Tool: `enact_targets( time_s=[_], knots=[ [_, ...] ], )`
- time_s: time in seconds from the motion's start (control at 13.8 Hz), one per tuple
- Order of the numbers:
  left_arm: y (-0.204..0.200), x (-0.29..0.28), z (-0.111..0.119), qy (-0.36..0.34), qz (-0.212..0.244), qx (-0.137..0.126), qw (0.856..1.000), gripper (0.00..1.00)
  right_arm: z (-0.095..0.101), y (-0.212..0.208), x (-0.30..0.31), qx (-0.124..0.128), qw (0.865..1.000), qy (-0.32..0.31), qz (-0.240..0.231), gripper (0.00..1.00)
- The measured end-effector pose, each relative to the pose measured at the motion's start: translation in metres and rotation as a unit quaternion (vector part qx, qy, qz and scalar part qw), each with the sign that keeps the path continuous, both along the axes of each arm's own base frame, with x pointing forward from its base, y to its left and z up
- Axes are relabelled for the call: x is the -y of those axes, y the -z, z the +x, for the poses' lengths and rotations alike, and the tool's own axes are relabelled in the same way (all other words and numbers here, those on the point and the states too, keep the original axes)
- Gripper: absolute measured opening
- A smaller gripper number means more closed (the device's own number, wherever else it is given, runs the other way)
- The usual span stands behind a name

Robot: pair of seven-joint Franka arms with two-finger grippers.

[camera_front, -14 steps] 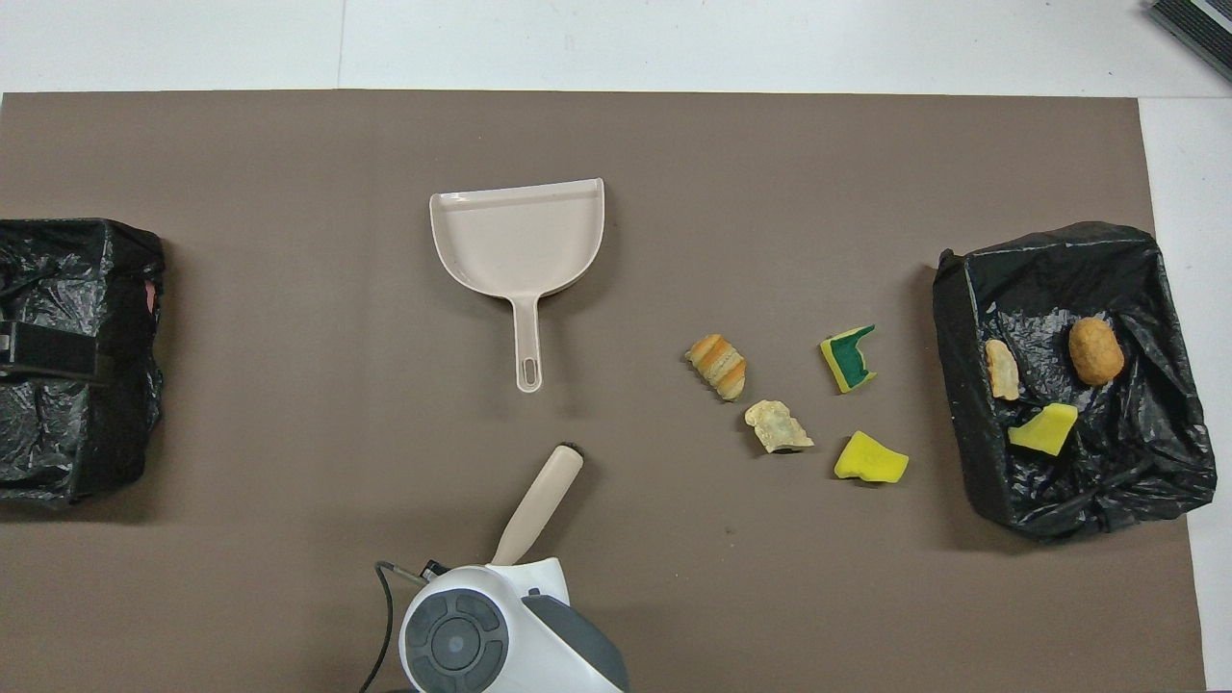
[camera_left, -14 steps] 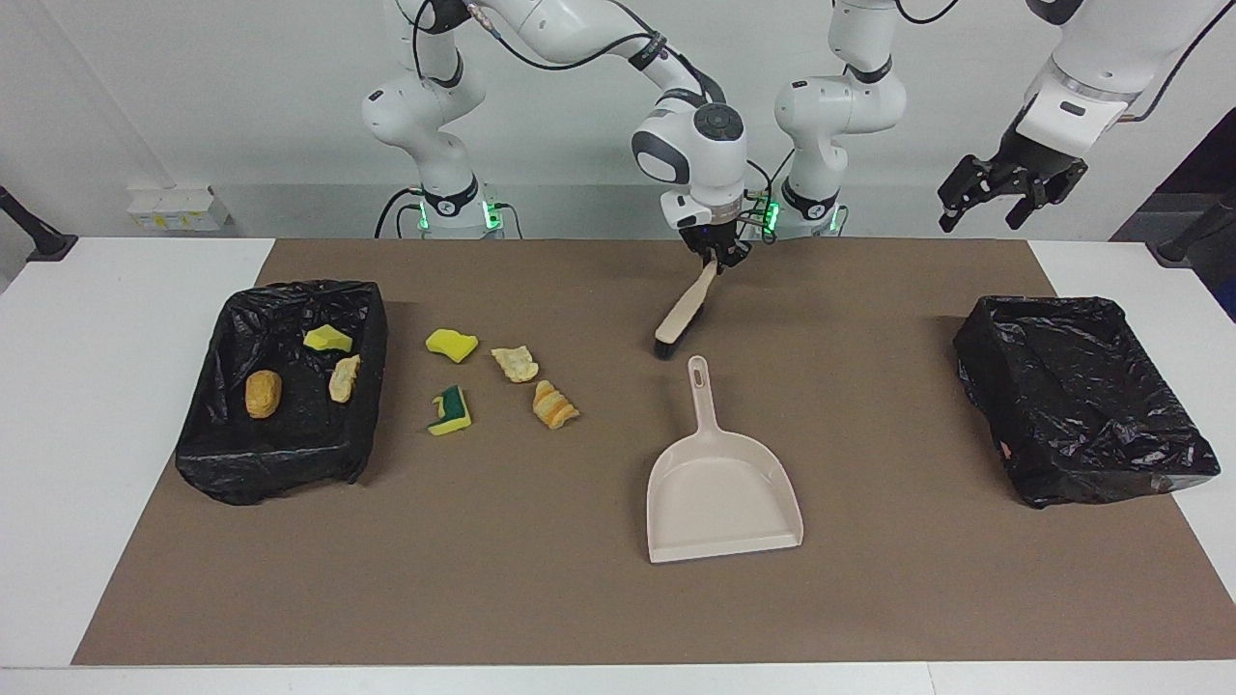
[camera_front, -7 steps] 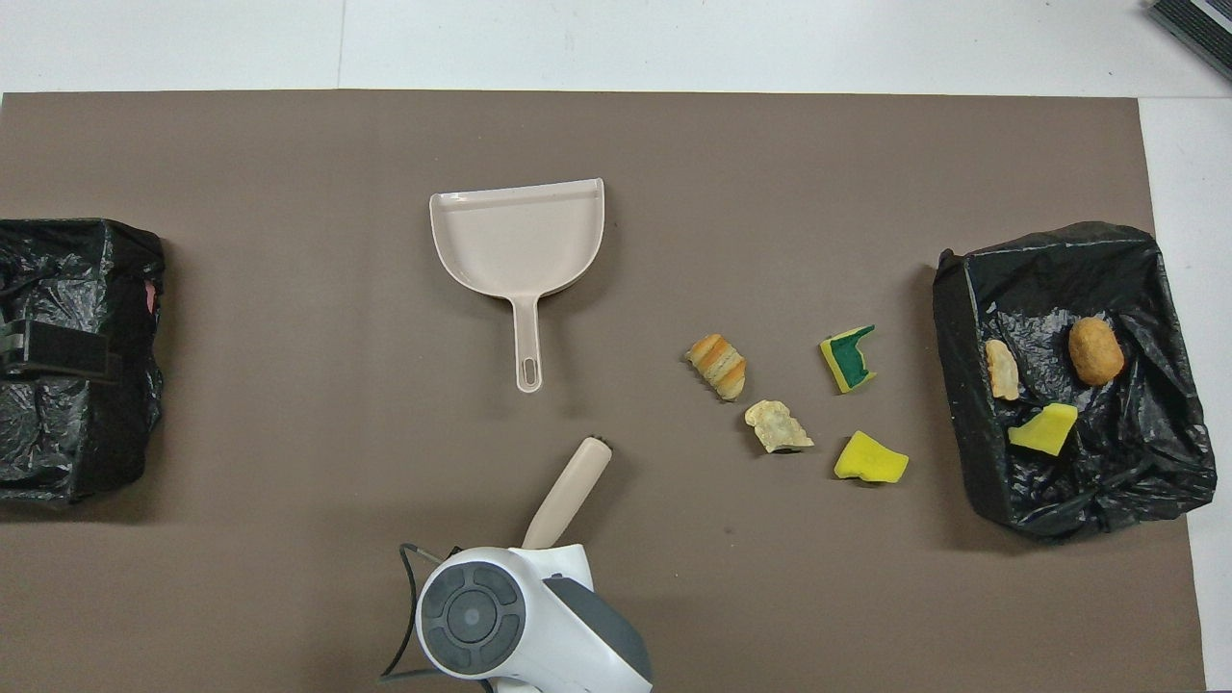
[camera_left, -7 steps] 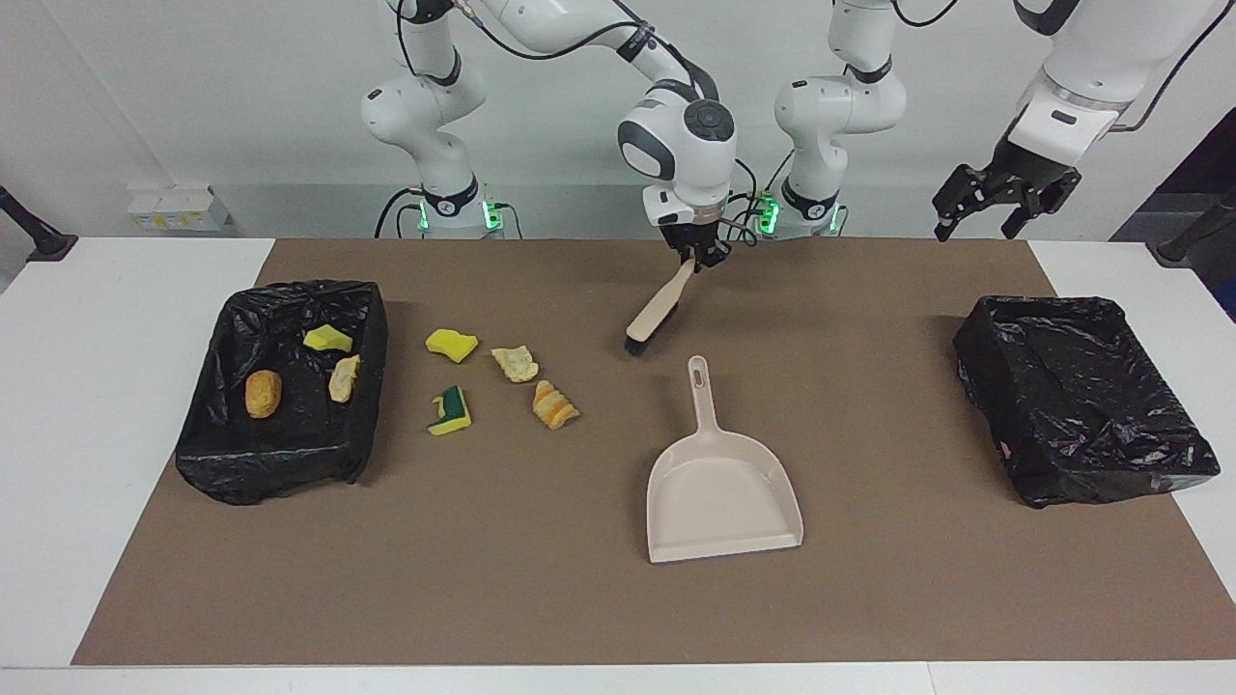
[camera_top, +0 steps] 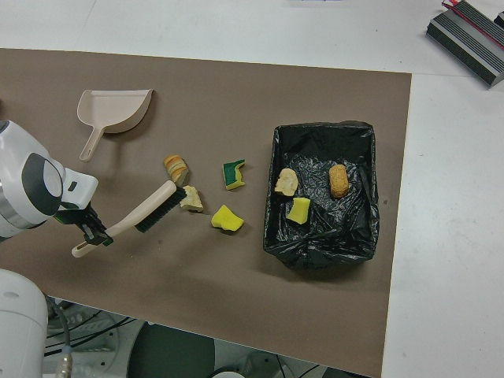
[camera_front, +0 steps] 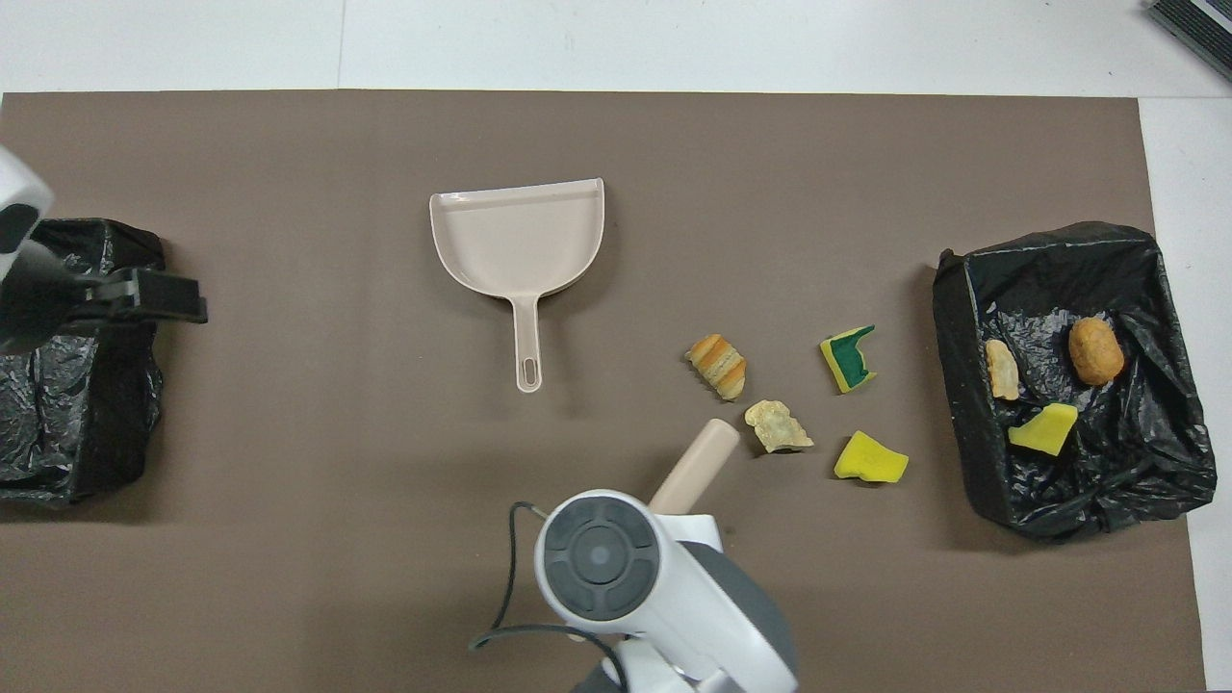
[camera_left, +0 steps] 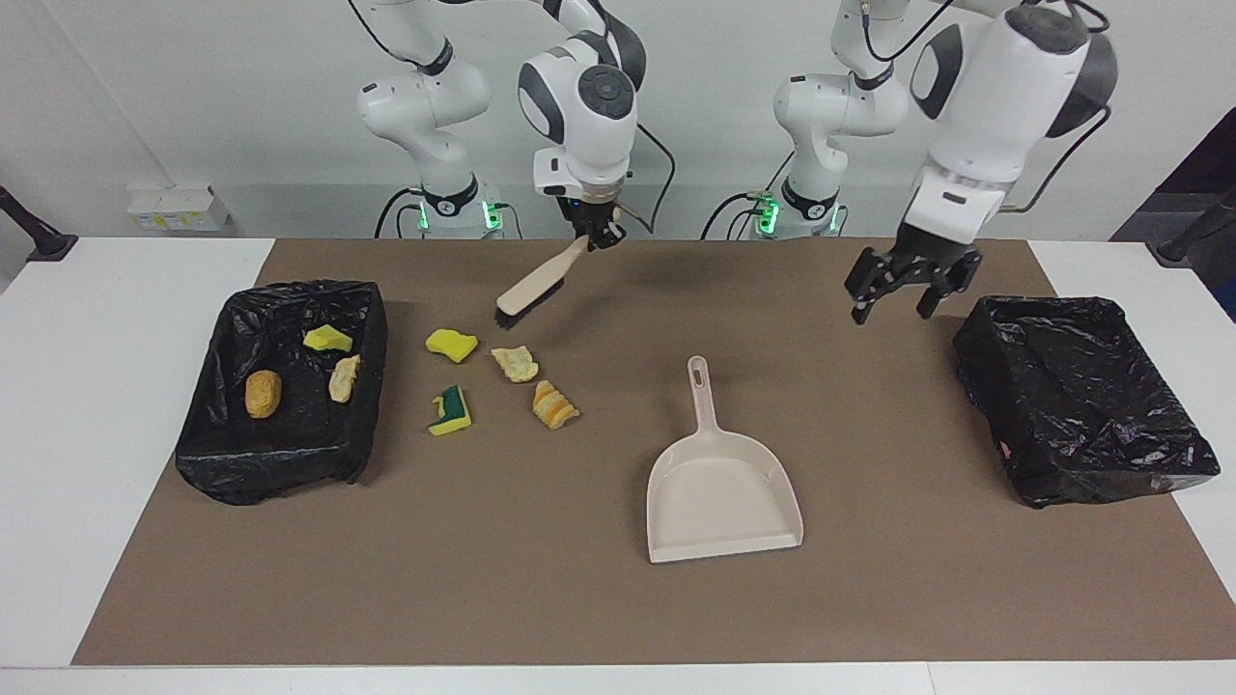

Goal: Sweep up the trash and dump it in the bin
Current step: 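Grasp the dustpan with the left gripper while the right gripper holds the brush, then drag the dustpan with the left gripper while the right gripper positions the brush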

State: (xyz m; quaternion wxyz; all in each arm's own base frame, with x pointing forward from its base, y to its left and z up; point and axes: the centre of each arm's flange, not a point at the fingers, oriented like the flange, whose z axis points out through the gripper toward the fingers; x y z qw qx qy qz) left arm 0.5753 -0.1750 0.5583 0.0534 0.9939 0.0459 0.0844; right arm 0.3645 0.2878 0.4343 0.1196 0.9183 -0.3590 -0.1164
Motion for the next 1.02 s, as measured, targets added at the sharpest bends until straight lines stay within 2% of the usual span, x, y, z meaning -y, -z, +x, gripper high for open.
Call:
enact_targets(
  time_s=[0.22, 0.44, 0.73, 1.02],
  knots=[
    [0.056, 0.055, 0.012, 0.018, -0.004, -0.007, 1.0, 1.0, 0.002, 0.019, 0.062, -0.055, 0.998, 0.01, -0.016, 0.26],
    [0.118, 0.111, 0.015, 0.017, -0.01, -0.016, 1.0, 1.0, 0.002, 0.047, 0.114, -0.076, 0.997, 0.02, -0.007, 0.26],
    [0.169, 0.149, -0.007, 0.043, 0.003, -0.046, 0.998, 1.0, -0.014, 0.074, 0.137, -0.063, 0.998, 0.013, 0.001, 0.26],
    [0.192, 0.159, -0.024, 0.056, 0.008, -0.053, 0.997, 1.0, -0.002, 0.088, 0.131, -0.016, 1.0, -0.001, 0.021, 0.26]
  ],
)
